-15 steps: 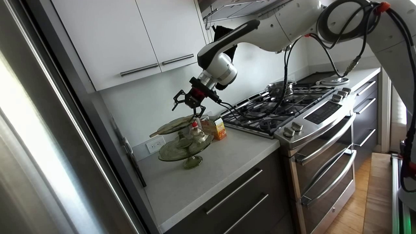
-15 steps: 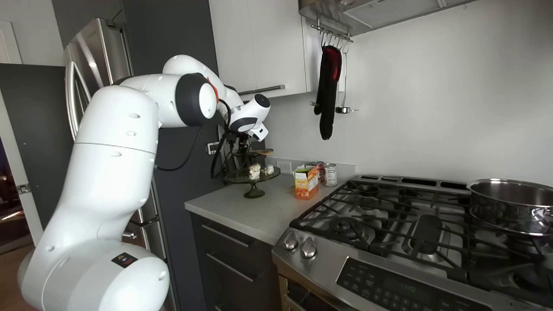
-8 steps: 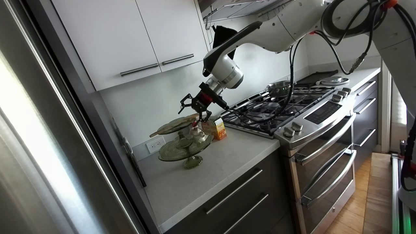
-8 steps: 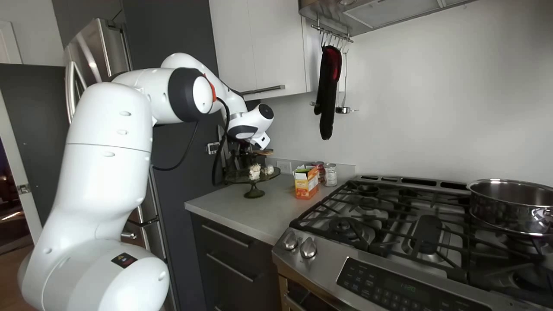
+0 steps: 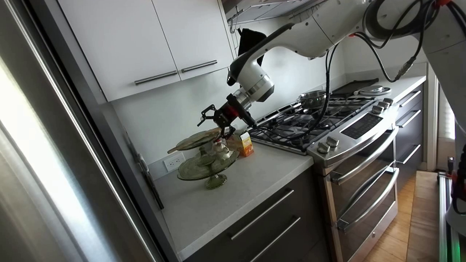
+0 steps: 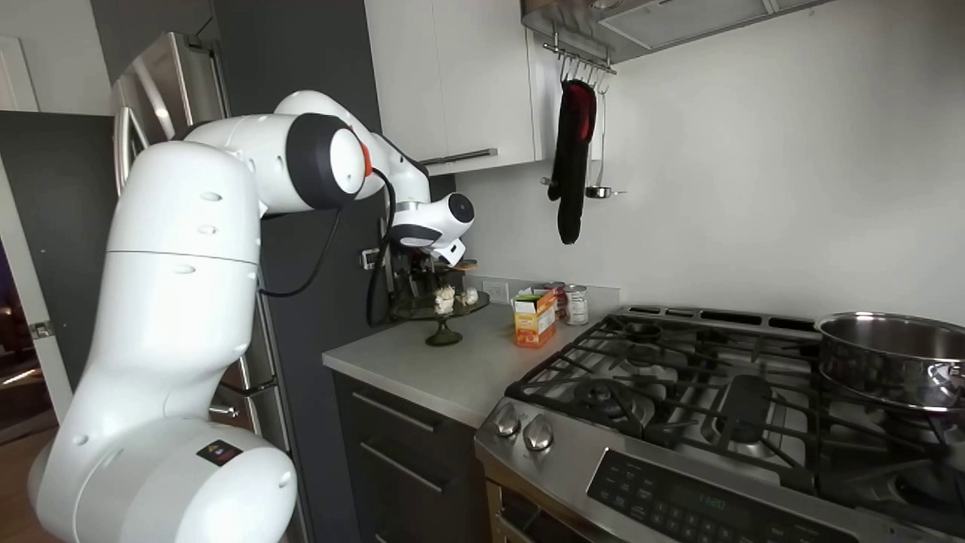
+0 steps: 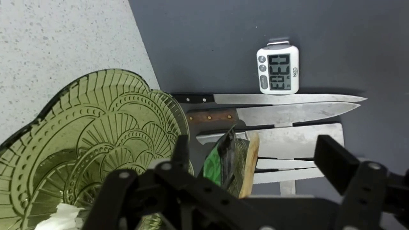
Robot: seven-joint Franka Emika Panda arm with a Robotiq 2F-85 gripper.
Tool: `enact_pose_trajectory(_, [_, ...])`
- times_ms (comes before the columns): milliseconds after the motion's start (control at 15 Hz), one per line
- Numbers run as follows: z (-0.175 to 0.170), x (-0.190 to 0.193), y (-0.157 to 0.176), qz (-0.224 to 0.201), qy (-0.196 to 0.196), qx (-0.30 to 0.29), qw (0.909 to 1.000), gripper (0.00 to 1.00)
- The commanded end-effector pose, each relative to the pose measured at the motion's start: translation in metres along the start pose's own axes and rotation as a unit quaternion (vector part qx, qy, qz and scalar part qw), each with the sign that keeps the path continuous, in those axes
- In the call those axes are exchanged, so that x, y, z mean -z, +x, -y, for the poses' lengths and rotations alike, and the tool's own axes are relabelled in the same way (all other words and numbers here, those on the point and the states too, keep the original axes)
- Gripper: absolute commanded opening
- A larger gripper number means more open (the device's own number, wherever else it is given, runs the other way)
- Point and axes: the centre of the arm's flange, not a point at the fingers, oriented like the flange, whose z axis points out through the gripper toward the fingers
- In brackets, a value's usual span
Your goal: Put the packet on the stand into box
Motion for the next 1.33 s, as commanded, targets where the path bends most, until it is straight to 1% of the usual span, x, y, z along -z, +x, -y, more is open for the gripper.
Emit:
enact_pose_trajectory(0, [-0.009,-0.003,-0.009,0.008,0.010,0.006,0.9999,0.98])
enact_pose_trajectory(67, [-0.010,-0.005,-0.009,0.008,0.011,0.006,0.9999,0.92])
enact_pose_trajectory(200, [-0.011,-0.007,-0.008,0.004,0.013,0.008,0.9999,0.85])
enact_pose_trajectory(267, [-0.012,-0.008,-0.006,0.003,0.013,0.008,0.9999,0.73])
enact_pose_trajectory(333, [-0.014,-0.009,-0.004,-0.003,0.011,0.009,0.9999,0.73])
enact_pose_trajectory(400, [-0.016,-0.009,-0.003,-0.005,0.011,0.009,0.9999,0.75])
enact_pose_trajectory(467, [-0.018,-0.010,-0.001,-0.007,0.009,0.009,0.9999,0.69])
enact_pose_trajectory(533, [-0.021,-0.010,0.001,-0.010,0.007,0.008,0.9999,0.73])
enact_pose_trajectory(667, [-0.024,-0.010,0.005,-0.018,0.008,0.007,0.9998,0.71])
enact_pose_trajectory(733, [-0.025,-0.010,0.007,-0.024,0.008,0.007,0.9996,0.67])
enact_pose_trajectory(800, [-0.026,-0.009,0.008,-0.027,0.011,0.006,0.9996,0.65])
enact_pose_trajectory(867, [-0.027,-0.008,0.009,-0.031,0.012,0.006,0.9994,0.53])
enact_pose_trajectory(933, [-0.027,-0.007,0.010,-0.034,0.013,0.005,0.9993,0.53])
enact_pose_trajectory(1000, [-0.027,-0.007,0.010,-0.035,0.014,0.005,0.9993,0.49])
enact_pose_trajectory(1067, [-0.027,-0.006,0.010,-0.034,0.014,0.004,0.9993,0.39])
enact_pose_trajectory(1133, [-0.027,-0.006,0.010,-0.033,0.015,0.004,0.9993,0.31])
enact_pose_trajectory(1267, [-0.028,-0.006,0.009,-0.029,0.012,0.002,0.9995,0.24])
